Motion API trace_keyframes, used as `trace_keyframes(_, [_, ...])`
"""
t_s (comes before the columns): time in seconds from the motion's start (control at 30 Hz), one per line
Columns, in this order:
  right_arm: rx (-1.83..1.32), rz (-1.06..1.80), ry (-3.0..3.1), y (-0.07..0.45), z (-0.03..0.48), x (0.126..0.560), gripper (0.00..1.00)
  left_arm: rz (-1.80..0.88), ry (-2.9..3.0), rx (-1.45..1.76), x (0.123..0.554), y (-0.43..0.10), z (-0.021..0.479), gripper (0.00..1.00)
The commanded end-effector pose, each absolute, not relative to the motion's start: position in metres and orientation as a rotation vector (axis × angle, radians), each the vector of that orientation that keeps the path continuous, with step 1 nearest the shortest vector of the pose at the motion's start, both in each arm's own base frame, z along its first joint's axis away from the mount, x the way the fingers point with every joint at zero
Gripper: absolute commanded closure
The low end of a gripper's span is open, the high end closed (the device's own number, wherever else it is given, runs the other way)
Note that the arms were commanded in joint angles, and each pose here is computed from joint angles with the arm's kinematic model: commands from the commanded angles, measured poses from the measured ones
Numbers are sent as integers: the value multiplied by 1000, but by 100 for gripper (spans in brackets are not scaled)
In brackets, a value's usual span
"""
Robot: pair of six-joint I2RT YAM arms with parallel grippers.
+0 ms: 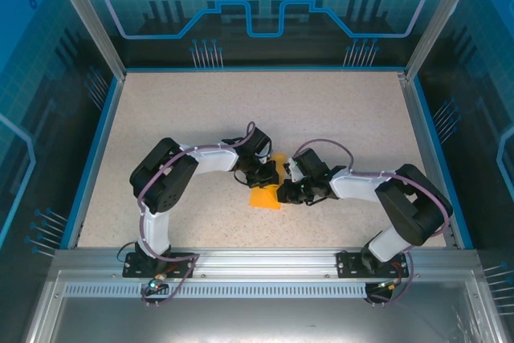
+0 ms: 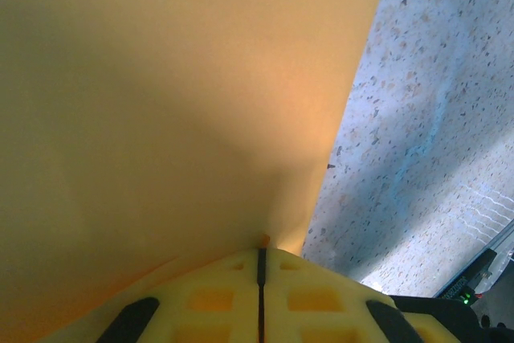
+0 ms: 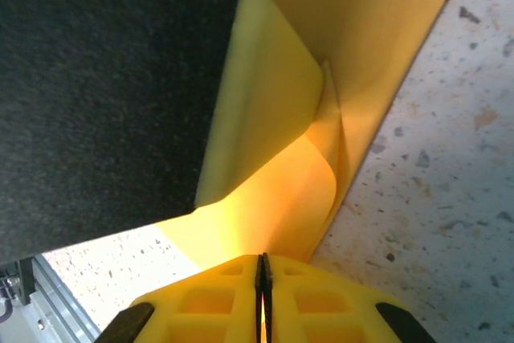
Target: Fold a paper plane with a square sheet of paper (pick it up from the middle)
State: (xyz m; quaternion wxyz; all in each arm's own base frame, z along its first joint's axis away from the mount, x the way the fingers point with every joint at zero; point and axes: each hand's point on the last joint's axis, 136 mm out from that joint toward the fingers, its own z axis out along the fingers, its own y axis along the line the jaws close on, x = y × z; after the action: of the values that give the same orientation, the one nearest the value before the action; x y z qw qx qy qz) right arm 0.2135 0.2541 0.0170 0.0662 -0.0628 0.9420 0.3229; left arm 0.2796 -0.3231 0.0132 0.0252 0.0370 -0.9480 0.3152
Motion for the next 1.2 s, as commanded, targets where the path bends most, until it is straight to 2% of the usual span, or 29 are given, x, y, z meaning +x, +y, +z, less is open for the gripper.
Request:
trace_keyframes(0.0, [-212,922,2856,255,14,214,89,824,-2930,117,267,-310,-16,92])
trace_keyframes(0.57, [-253,816,2877,248,14,218,89,840,-2928,112,270,-313,-14,89])
trace_keyframes(0.8, [-238,990,2791,267,38,223,89,832,-2926,118,268,-311,-17,89])
trace_keyframes(1.17, [-249,1011,2832,275,21,210,89,829,-2925,121,267,-311,-18,89])
